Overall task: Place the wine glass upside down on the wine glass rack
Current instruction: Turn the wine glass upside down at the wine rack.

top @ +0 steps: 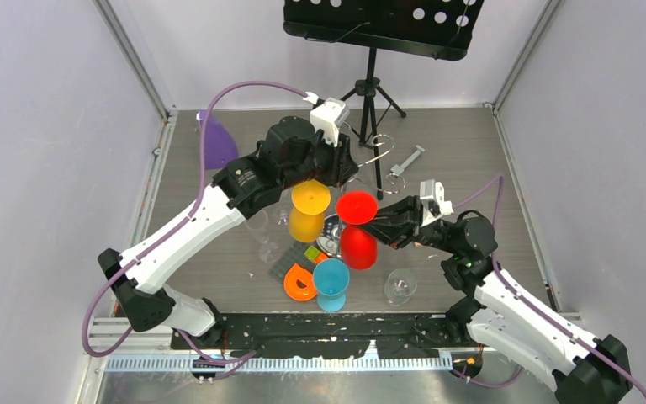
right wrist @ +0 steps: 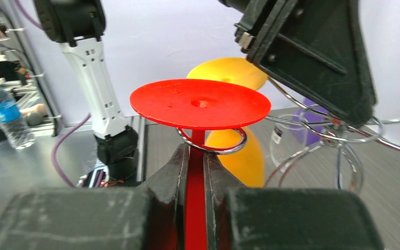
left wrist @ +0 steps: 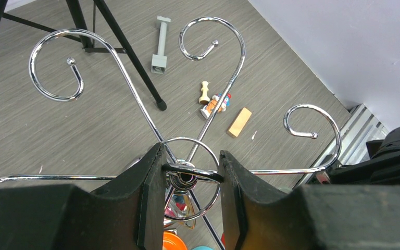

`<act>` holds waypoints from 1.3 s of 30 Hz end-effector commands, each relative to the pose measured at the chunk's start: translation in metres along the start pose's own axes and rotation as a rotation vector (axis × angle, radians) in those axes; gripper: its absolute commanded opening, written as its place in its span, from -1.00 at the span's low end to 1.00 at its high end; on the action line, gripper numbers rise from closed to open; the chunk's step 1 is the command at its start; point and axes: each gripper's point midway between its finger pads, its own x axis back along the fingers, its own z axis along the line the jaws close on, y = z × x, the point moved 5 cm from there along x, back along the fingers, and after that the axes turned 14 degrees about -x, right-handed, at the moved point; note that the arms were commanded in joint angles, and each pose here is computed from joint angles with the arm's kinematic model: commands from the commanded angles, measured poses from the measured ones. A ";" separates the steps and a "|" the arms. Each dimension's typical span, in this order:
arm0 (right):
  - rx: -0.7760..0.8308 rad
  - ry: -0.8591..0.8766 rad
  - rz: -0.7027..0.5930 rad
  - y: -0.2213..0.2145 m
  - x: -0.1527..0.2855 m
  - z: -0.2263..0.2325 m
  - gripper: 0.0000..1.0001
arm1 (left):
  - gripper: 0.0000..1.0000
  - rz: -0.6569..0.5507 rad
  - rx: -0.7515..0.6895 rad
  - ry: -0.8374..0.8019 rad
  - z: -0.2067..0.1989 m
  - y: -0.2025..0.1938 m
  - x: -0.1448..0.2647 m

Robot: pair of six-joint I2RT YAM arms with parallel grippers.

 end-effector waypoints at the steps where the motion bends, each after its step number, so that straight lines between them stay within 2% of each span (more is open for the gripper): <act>1: 0.123 -0.116 -0.087 0.022 0.005 -0.004 -0.89 | -1.00 -0.031 -0.001 0.012 0.003 0.008 0.003; 5: 0.131 -0.174 -0.028 0.021 0.004 -0.014 -0.89 | -1.00 -0.034 0.002 0.008 0.002 0.008 0.002; 11: 0.097 -0.239 0.159 0.000 0.001 -0.033 -0.89 | -1.00 -0.040 0.003 0.007 0.002 0.010 0.004; 13: 0.096 -0.249 0.178 -0.003 0.002 -0.036 -0.83 | -0.99 -0.040 0.002 0.006 0.002 0.010 0.005; 15: 0.101 -0.255 0.173 -0.003 0.004 -0.035 -0.71 | -0.92 -0.040 0.002 0.005 0.002 0.010 0.005; 16: 0.102 -0.264 0.171 -0.004 0.006 -0.036 -0.54 | -0.89 -0.041 0.001 0.004 0.002 0.011 0.005; 20: 0.140 -0.291 0.132 0.004 0.012 -0.032 -0.09 | -0.82 -0.050 0.002 0.002 0.002 0.013 0.006; 23: 0.153 -0.325 0.109 0.010 0.018 -0.028 0.10 | -0.76 -0.054 0.004 -0.001 0.001 0.013 0.007; 25: 0.163 -0.339 0.092 0.015 0.023 -0.024 0.21 | -0.65 -0.059 0.005 -0.003 0.001 0.015 0.008; 28: 0.176 -0.339 0.072 0.021 0.030 -0.013 0.29 | -0.42 -0.071 0.006 -0.003 0.001 0.018 0.011; 39: 0.192 -0.332 0.048 0.033 0.047 0.012 0.47 | 0.03 -0.119 -0.004 0.038 0.007 0.034 0.028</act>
